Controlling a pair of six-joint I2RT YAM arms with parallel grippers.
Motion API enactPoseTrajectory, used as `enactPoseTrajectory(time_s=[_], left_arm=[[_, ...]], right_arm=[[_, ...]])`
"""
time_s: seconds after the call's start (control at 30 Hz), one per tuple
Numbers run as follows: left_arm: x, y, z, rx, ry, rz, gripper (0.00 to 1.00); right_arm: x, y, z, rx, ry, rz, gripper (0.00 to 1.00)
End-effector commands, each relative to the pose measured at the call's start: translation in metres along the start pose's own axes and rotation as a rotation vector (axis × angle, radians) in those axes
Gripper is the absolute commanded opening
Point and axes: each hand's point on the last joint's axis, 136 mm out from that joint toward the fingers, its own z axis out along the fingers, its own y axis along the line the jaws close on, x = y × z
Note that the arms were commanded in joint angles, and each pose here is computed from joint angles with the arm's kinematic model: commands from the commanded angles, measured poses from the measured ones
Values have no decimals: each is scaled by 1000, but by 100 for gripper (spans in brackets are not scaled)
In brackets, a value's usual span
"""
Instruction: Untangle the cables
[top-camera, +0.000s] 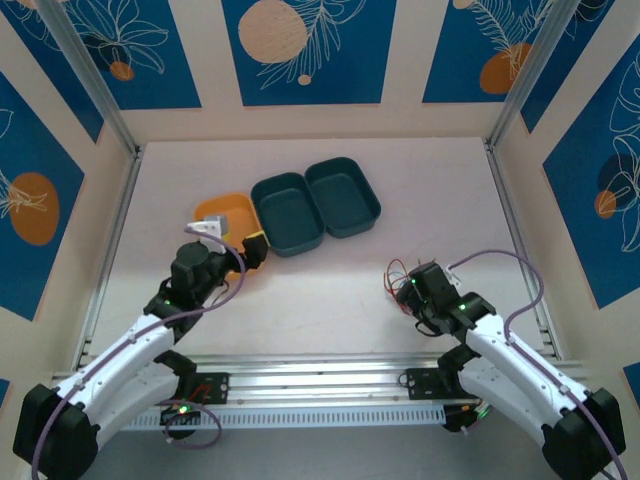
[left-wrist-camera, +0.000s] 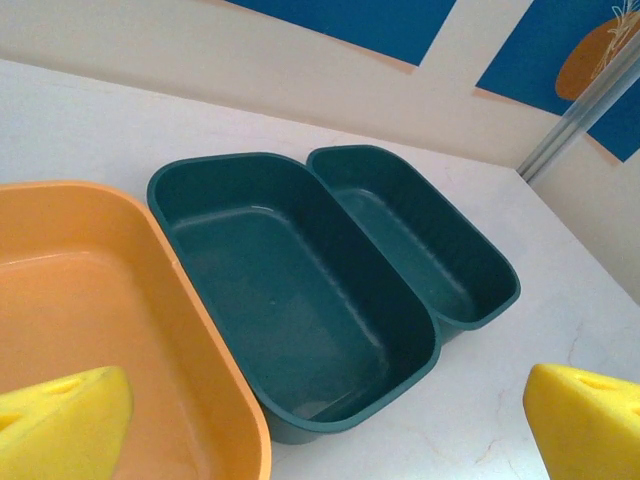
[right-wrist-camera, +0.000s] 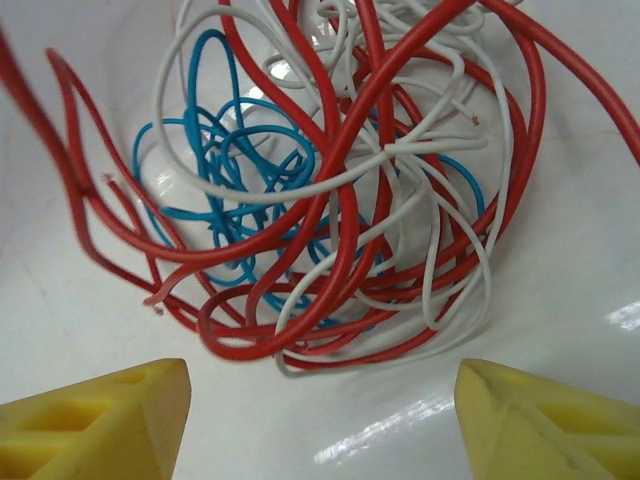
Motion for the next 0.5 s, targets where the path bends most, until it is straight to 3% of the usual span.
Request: enactPoseTrajectory(time_s=[0.0, 0.1, 0.23, 0.4, 0.47], left_arm=[[-14, -7, 3, 19, -54, -23, 100], [-14, -4, 7, 4, -60, -64, 100], [-15, -3, 12, -2, -61, -107, 100], [-14, -13, 19, 35, -29, -90, 100], [-11, -17, 23, 56, -8, -84, 100]], right_arm=[[-14, 15, 1, -24, -54, 34, 69], [-20, 21, 7, -30, -51, 38, 64], [-27, 30, 14, -50, -26, 40, 40], [-31, 47, 16, -85, -6, -28, 23], [-30, 56, 16, -103, 19, -52, 11]])
